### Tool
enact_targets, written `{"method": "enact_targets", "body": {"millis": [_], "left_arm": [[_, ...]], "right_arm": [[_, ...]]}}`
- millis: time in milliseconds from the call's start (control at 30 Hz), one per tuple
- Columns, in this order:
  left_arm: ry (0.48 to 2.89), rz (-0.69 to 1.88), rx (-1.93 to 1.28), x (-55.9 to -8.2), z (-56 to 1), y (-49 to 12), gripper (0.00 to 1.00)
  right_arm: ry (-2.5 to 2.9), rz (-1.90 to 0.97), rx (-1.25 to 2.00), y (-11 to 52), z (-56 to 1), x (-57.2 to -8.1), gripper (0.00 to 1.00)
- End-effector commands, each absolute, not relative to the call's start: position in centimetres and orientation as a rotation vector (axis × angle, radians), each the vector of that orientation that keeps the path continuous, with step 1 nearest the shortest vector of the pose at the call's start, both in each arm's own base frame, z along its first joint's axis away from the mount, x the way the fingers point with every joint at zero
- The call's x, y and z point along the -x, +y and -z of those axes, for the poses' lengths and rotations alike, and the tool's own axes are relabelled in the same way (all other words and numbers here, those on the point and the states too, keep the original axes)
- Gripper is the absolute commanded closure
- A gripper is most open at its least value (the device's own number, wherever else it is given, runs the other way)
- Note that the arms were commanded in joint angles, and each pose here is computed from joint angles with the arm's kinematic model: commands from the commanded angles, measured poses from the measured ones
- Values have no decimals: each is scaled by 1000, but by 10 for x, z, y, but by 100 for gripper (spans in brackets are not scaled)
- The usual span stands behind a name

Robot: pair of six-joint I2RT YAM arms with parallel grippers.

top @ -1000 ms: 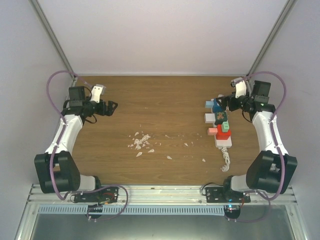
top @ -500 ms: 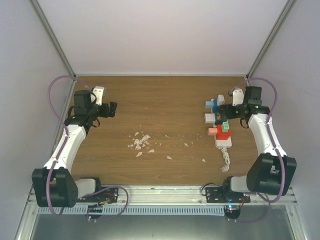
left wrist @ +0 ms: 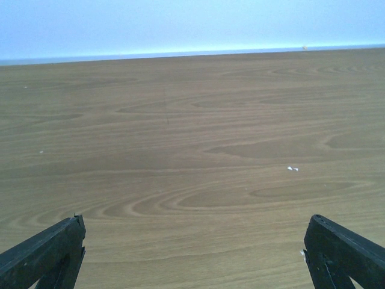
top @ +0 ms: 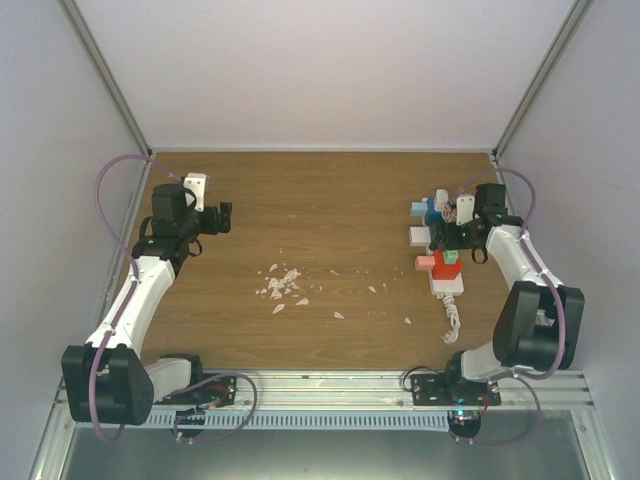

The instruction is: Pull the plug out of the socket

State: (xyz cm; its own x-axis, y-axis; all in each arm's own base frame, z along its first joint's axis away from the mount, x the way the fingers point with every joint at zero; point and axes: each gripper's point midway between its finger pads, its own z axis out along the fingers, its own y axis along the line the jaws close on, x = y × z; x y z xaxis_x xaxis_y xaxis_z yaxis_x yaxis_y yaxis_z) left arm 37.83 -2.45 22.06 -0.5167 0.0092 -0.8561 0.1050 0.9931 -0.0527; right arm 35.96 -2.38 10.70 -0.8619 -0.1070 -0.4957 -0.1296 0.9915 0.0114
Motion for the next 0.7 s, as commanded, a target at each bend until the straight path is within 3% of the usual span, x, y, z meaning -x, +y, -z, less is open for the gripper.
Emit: {"method": "enact_targets", "body": {"millis": [0,233,433,667], "left_arm": [[2023,67,-3,-385,-239,-15,1],[2018,75,-9,-385,-240,-17,1],[2019,60,-17,-385,-240,-16,1],[2016,72,-71,-386,-241,-22,1]], "right_arm": [[2613,-45,149,-24,-97,-370,14],[2615,-68,132,-23,-89,-382,19],[2625,-104,168,-16,-82,-382,34],[2578,-171,321,0,-87,-383,44]]}}
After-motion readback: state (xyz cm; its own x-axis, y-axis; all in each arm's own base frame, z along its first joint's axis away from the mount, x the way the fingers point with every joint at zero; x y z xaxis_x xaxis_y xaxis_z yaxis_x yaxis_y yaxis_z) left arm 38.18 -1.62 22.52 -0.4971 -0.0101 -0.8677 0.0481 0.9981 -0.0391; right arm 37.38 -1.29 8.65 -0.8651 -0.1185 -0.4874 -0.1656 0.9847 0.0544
